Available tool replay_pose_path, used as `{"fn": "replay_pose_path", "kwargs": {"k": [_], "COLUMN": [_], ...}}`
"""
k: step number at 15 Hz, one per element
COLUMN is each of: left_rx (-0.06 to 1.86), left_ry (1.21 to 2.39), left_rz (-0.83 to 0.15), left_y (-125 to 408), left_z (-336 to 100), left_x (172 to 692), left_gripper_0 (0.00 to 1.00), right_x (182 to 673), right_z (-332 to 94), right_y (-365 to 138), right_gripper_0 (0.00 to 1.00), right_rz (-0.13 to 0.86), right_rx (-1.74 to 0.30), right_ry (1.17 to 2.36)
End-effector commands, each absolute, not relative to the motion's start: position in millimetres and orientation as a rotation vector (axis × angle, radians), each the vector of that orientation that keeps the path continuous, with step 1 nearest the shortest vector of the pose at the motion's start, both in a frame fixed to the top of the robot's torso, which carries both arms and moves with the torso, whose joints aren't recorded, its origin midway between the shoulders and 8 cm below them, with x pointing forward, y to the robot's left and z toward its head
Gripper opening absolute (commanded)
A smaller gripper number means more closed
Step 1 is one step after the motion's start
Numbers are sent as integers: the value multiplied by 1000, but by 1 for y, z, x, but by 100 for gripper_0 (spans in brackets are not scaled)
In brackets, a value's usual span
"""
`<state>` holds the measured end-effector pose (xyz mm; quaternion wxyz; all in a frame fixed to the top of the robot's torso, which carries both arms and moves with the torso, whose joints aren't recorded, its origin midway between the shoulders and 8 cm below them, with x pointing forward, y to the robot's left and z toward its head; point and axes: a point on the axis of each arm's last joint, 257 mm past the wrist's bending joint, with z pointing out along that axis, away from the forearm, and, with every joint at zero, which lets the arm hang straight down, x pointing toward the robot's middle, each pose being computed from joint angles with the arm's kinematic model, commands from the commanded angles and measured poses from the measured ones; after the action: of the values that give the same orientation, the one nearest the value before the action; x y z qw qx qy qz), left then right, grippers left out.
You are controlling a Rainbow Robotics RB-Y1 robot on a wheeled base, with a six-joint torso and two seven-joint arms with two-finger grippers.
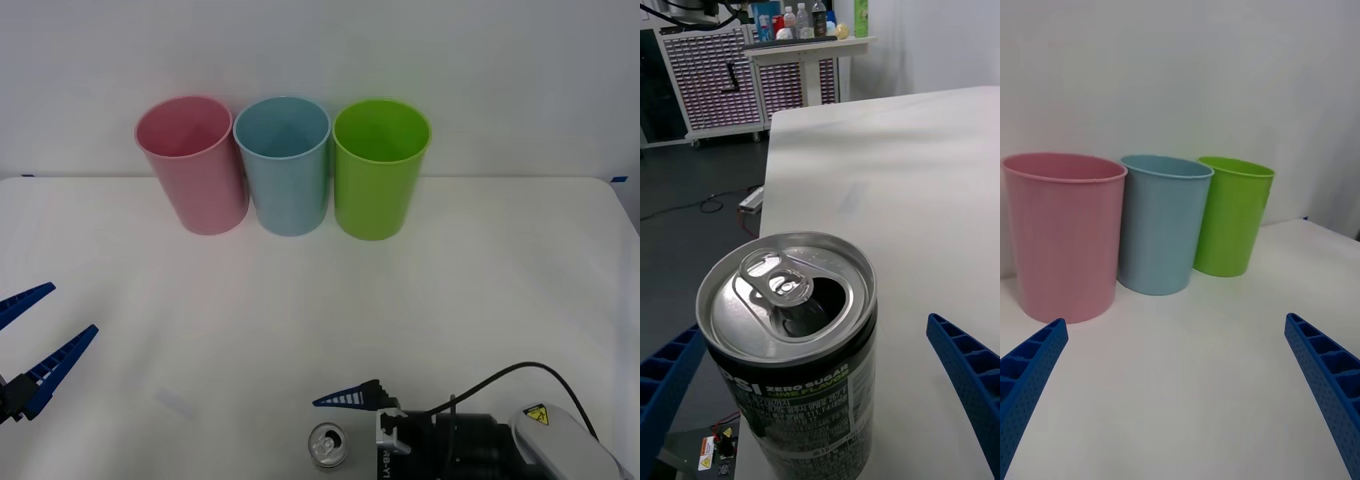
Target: Grasp the object on the table and drop it into the matching bin: aluminum can to the light blue bin, PET bottle to the pink bin.
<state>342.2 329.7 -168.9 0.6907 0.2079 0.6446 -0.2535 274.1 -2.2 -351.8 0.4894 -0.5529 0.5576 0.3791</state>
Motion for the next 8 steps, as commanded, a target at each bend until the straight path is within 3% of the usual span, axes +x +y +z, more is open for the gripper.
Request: {"fn": "replay_pose_path", "kwargs": {"k": [1,8], "left_rx": [465,465], "left_ry": [1441,1441], "left_rz": [-567,-567], "left_y": [330,330], "left_z": [-169,-169], "left_x": [342,342], "left_gripper_0": [100,100], "right_x": [274,280], "right_z": [-352,-351], "right_y": [-2,-3], "right_gripper_0": [0,0], "right_rz": [910,884], "right_rx": [-1352,-1348], "right_ry": [1342,1339]}}
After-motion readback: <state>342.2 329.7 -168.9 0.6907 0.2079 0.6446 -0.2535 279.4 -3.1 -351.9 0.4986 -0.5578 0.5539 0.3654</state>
